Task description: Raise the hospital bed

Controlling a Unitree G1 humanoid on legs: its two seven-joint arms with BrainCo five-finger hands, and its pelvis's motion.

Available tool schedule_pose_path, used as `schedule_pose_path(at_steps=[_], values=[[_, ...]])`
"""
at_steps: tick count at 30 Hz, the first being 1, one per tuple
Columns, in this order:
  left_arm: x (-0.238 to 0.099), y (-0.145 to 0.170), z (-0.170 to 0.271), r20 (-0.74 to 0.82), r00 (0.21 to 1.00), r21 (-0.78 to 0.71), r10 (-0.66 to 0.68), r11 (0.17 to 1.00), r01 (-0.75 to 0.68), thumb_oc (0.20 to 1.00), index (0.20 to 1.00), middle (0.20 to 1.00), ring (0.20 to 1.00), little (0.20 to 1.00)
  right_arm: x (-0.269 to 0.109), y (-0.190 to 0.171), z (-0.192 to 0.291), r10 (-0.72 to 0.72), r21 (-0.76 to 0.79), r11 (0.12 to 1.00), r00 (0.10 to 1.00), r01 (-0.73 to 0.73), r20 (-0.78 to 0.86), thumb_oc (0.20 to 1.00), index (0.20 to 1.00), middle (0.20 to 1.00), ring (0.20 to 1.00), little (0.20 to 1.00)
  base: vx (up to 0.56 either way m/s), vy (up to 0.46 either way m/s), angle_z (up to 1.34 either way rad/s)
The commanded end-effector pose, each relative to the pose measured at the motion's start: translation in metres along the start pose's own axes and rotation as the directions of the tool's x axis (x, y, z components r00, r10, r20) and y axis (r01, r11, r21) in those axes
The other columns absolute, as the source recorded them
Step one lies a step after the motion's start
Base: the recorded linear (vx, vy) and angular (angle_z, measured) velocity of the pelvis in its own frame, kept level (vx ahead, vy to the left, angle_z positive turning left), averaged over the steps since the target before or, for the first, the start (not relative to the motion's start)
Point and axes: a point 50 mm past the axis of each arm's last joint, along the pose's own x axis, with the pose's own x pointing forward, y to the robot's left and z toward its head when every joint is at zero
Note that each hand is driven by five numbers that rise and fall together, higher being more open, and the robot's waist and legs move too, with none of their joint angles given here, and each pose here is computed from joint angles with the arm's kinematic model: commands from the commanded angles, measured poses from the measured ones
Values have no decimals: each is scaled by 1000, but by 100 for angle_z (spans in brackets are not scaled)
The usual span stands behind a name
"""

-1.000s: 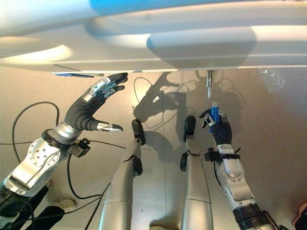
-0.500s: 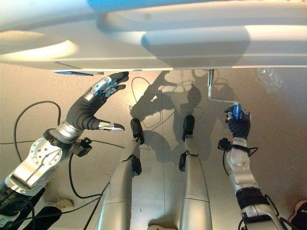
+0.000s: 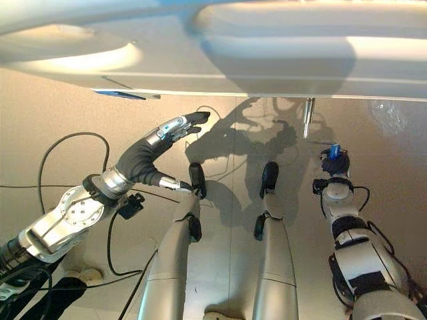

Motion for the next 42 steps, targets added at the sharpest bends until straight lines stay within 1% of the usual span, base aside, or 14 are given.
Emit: schedule_pose_path(at_steps=[1,5,8,10,12,15,18,21,28,32,36,38,39,42], values=[[6,-11,22,144,989,-65,-30,997,40,1000,1000,1000,1000,1000,9,-64,0,-87,-218,973,994,70,-68,200,200,200,200,200,0,0,0],[13,-14,23,174,985,-95,-15,995,32,1000,1000,1000,1000,1000,8,-27,1,50,-295,952,993,-78,-104,200,200,200,200,200,0,0,0],[17,-14,20,176,984,-113,28,994,-8,1000,1000,1000,1000,1000,1,26,4,222,-388,887,968,-251,-118,200,200,200,200,200,0,0,0],[16,-13,19,177,983,-112,38,993,-19,1000,1000,1000,1000,1000,-1,36,6,251,-416,866,961,-277,-115,200,200,200,200,200,2,7,-2],[15,-13,19,180,981,-119,69,992,-48,1000,1000,1000,1000,1000,-10,73,14,373,-548,750,921,-369,-110,200,200,200,200,200,3,7,-6],[12,-12,18,171,980,-123,99,989,-79,1000,1000,1000,1000,1000,-18,99,23,442,-617,681,893,-395,-84,200,200,200,200,200,7,17,-6],[9,-9,17,166,975,-126,146,984,-126,1000,1000,1000,1000,1000,-43,151,44,605,-819,449,796,-357,-16,200,200,200,200,200,12,22,-5],[6,-8,17,162,973,-134,164,981,-143,1000,1000,1000,1000,1000,-61,178,56,691,-863,381,723,-332,27,200,200,200,200,200,11,3,-10],[6,-5,18,175,965,-142,195,975,-172,1000,1000,1000,1000,1000,-95,216,67,799,-871,344,597,-351,75,200,200,200,200,200,9,2,1],[5,-3,20,187,961,-144,205,973,-180,1000,1000,1000,1000,1000,-118,235,66,862,-917,251,502,-310,66,200,200,200,200,200,0,0,0],[5,-4,22,195,960,-155,201,973,-172,1000,1000,1000,1000,1000,-131,243,73,894,-918,251,437,-307,98,200,200,200,200,200,0,0,0],[6,-6,22,202,961,-165,191,973,-159,1000,1000,1000,1000,1000,-155,254,90,935,-912,270,310,-308,172,200,200,200,200,200,0,0,0],[6,-6,22,203,960,-165,191,973,-159,1000,1000,1000,1000,1000,-155,254,90,935,-912,270,311,-308,172,200,200,200,200,200,0,0,0],[3,-5,22,203,962,-166,182,975,-149,1000,1000,1000,1000,1000,-177,247,118,916,-806,402,176,-434,361,200,200,200,200,200,0,0,0]])
